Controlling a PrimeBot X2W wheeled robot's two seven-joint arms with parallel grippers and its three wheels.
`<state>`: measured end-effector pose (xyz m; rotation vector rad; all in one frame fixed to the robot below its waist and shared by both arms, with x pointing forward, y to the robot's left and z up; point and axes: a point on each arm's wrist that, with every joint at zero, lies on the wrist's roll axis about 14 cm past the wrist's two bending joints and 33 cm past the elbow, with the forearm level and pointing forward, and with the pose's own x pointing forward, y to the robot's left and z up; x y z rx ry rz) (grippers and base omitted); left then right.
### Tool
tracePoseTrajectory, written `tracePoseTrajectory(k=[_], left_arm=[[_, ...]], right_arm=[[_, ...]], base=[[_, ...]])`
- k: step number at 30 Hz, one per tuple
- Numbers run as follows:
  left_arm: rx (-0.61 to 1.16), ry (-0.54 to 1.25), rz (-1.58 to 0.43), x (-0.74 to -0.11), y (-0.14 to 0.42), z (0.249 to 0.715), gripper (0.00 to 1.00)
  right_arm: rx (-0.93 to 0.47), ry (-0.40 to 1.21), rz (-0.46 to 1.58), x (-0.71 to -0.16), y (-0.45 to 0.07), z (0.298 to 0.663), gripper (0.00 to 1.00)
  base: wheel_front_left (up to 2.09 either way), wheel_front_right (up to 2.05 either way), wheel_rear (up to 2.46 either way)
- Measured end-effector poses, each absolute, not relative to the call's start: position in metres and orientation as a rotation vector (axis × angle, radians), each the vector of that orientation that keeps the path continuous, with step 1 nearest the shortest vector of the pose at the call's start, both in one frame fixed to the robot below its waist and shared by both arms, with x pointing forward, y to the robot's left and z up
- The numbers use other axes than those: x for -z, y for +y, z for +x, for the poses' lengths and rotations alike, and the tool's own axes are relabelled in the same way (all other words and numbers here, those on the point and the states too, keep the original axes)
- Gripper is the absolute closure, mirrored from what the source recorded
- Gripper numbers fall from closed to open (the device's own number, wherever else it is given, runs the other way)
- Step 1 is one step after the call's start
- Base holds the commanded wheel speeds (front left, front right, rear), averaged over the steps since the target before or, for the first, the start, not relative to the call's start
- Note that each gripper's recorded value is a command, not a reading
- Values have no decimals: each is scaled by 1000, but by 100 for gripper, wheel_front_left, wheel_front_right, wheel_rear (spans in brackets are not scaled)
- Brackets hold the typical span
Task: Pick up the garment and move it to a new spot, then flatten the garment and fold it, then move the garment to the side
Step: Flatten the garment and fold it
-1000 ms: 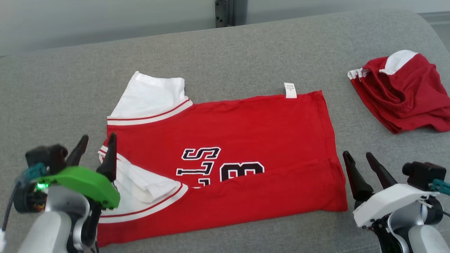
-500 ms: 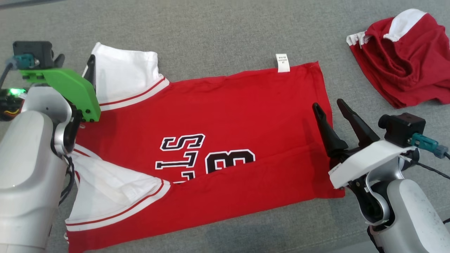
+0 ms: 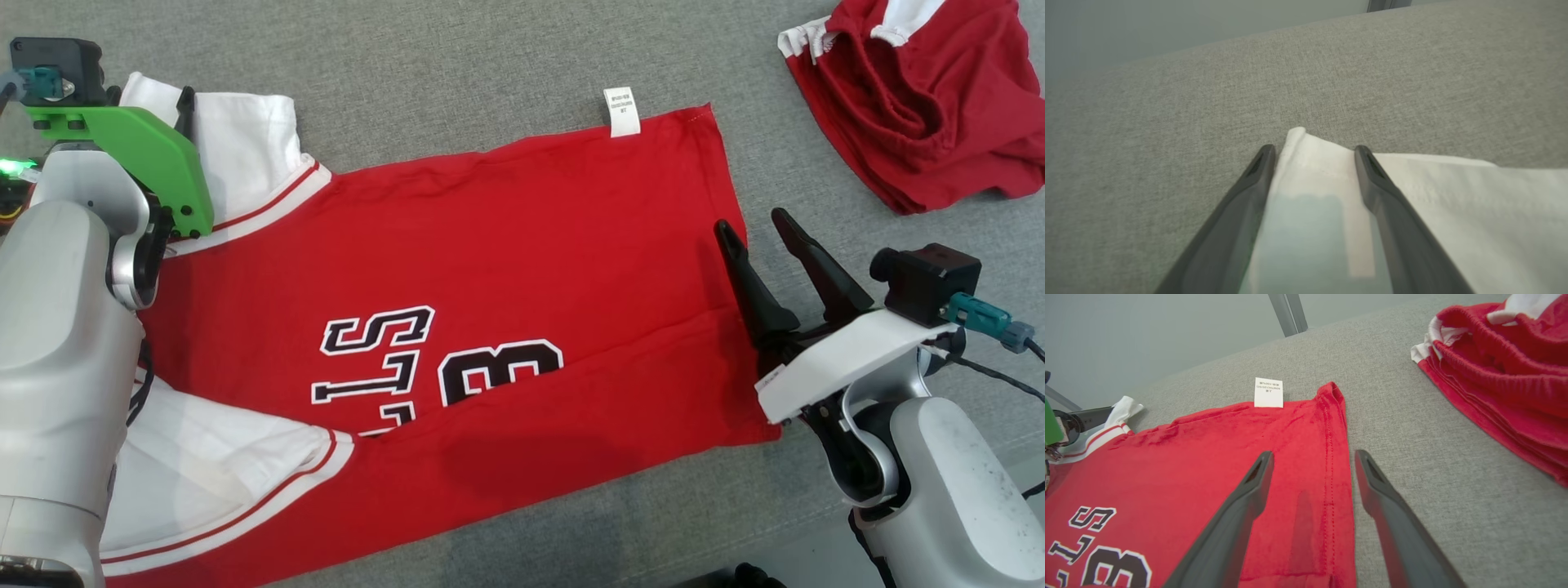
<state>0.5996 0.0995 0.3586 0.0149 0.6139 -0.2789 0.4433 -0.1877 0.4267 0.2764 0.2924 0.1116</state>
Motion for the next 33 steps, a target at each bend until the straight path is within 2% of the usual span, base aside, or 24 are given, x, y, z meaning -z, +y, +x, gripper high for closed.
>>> tracePoseTrajectory(k=[3, 4, 10, 15, 25, 33], left_arm=[[282, 622, 23, -358, 101, 599, 88], [285, 625, 25, -358, 101, 599, 100], [297, 588, 19, -368, 102, 597, 100], [320, 486, -27, -395, 97, 600, 100], [330, 362, -96, -430, 102, 586, 100], [305, 349, -111, -435, 117, 571, 100]], right_arm=[[-113, 283, 273, -429, -189, 444, 0], [-114, 280, 271, -430, -189, 445, 0], [-125, 262, 218, -440, -197, 454, 0], [-157, 301, 79, -441, -208, 473, 0], [-271, 453, -140, -424, -200, 516, 0], [-358, 593, -241, -398, -183, 529, 0]], base=[[0, 0, 0], [0, 0, 0], [0, 0, 0], [0, 0, 0], [0, 0, 0], [0, 0, 0]])
